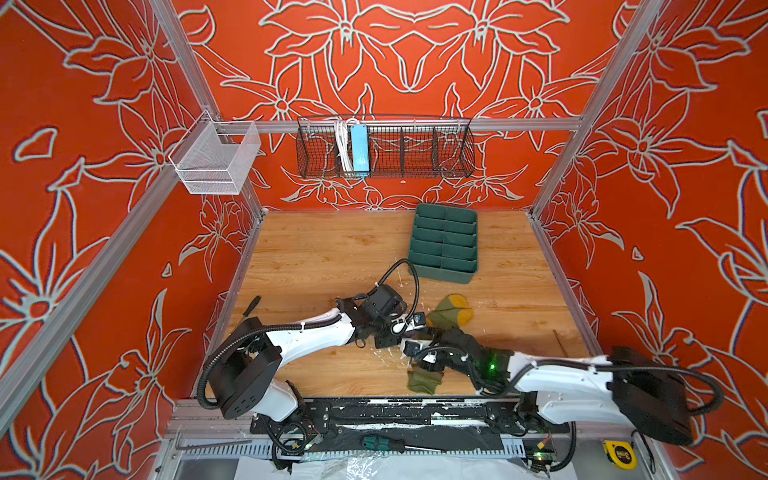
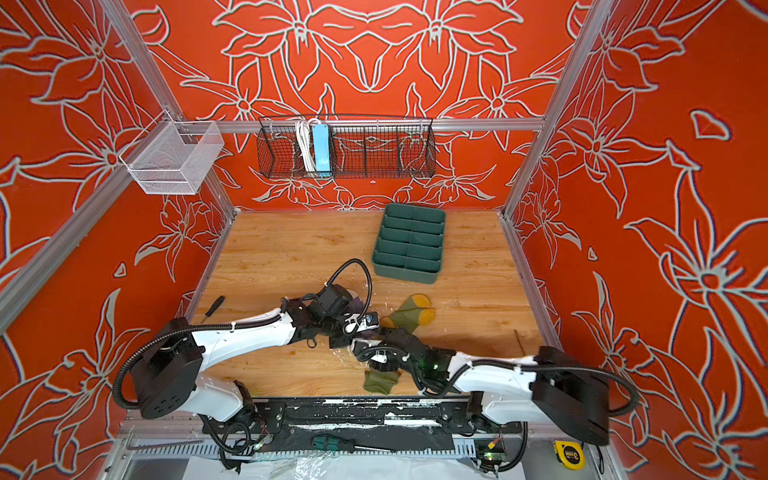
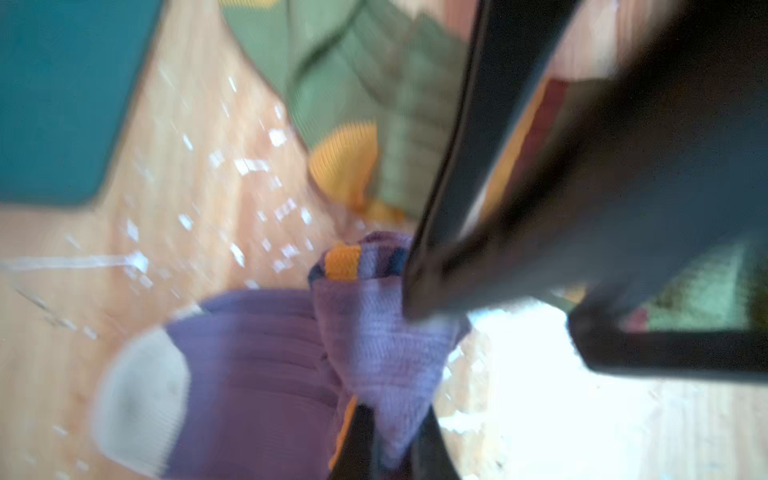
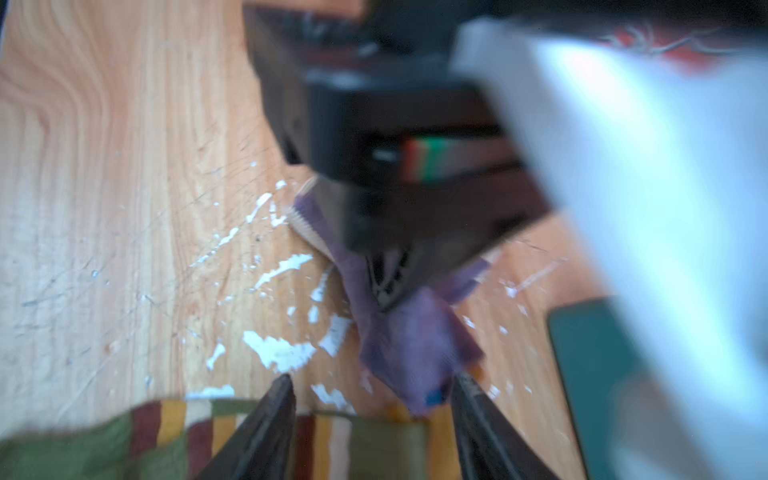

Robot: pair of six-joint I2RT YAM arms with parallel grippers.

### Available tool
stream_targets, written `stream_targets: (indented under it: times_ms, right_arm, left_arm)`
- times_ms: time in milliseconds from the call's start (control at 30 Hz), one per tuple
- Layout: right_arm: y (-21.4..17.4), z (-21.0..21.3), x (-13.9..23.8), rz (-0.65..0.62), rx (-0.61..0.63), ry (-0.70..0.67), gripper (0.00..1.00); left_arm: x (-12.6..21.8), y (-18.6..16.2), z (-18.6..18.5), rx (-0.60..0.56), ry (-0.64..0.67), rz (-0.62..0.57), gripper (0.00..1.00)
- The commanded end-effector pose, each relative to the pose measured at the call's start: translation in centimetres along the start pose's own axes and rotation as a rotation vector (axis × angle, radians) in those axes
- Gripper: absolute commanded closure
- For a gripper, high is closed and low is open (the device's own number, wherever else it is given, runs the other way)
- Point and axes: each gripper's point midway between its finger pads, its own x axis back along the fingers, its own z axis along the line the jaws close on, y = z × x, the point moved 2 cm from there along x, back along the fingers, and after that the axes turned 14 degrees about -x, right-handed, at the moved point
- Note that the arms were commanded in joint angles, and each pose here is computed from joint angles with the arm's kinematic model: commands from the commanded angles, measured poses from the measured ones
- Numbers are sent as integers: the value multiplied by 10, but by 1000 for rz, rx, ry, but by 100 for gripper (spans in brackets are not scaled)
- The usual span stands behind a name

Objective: Roll the socks

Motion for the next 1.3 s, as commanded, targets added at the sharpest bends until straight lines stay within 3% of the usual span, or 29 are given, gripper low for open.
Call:
stream_targets:
  times_ms: [0,233,333,533,567,600,633,733,867,933,1067,1133,1267]
  right_arm:
    - [17,-47,27,-93,-198,-205,38]
    - [15,-137,91,-290,-733,-481,39]
    - [18,-142,91,-280,-826,-434,39]
    - [18,-136,55,-75,-962,-307,33]
    - [21,-133,47,-39,-992,-259,27]
    - [25,-129,39,4,-1016,-205,7]
    - [27,-126,33,37,-1022,-170,2]
    - [30,-120,12,106,-1063,-98,2]
    - [19,-109,-14,91,-1200,-31,2]
    - [10,-98,-28,129,-1238,23,12]
    - [-4,-81,-51,280,-1252,106,49]
    - [-5,-77,-60,315,-1250,134,62]
    - [-6,-78,-71,340,-1239,146,67]
  left_arm:
    - [-1,12,-29,-182,-149,-70,100]
    - [8,16,-50,-253,-243,-80,100]
    - [14,13,-58,-253,-263,-73,100]
    - [15,-7,-69,-282,-250,-23,100]
    - [14,-9,-69,-287,-247,-16,100]
    - [13,-10,-69,-292,-240,-11,100]
    - [13,-11,-69,-296,-234,-11,100]
    - [9,-14,-68,-316,-220,-15,100]
    - [6,-10,-65,-308,-220,-20,100]
    - [5,-9,-64,-305,-226,-21,100]
    - [5,-11,-66,-299,-233,-12,100]
    - [5,-13,-67,-294,-236,-10,100]
    - [8,-18,-60,-251,-228,-16,100]
